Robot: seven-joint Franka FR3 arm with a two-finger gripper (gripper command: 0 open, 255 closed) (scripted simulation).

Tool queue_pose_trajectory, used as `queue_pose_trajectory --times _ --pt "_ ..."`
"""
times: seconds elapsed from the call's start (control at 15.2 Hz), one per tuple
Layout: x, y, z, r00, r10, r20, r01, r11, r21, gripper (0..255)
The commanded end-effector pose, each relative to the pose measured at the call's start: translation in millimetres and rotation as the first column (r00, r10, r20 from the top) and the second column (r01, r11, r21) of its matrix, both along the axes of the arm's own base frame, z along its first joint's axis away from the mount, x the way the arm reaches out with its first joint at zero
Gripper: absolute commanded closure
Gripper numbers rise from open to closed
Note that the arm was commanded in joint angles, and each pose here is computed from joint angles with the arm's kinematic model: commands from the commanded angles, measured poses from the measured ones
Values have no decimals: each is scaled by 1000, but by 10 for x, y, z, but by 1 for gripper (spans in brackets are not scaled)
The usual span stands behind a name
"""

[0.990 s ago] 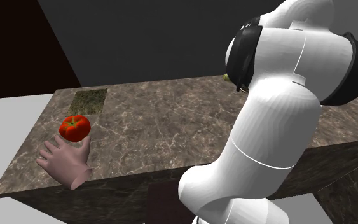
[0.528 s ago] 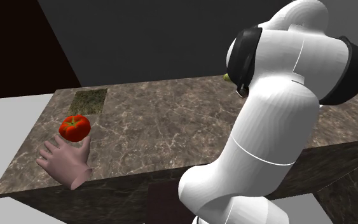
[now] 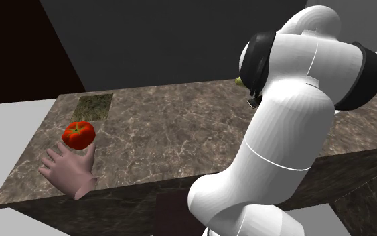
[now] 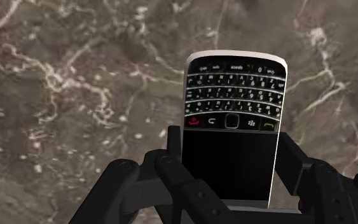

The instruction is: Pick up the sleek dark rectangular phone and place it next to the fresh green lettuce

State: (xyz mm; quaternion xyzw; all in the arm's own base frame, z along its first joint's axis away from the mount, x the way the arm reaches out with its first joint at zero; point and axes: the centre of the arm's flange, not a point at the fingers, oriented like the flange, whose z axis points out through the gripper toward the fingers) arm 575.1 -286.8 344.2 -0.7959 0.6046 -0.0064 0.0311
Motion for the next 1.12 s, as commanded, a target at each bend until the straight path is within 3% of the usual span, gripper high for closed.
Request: queue_pose_trajectory --times 0.0,0.26,0.33,0.66,0.92,1.06 --pt "-1 0 -6 1000 0 0 0 1000 0 255" --pt "-1 0 -6 1000 0 0 0 1000 0 255" --pt "-1 0 -6 1000 0 0 0 1000 0 0" --pt "-1 1 -6 1000 0 0 0 1000 0 0" --pt "-25 -20 493 1000 0 0 0 1000 0 0" --pt "-25 -20 493 1000 0 0 0 1000 0 0"
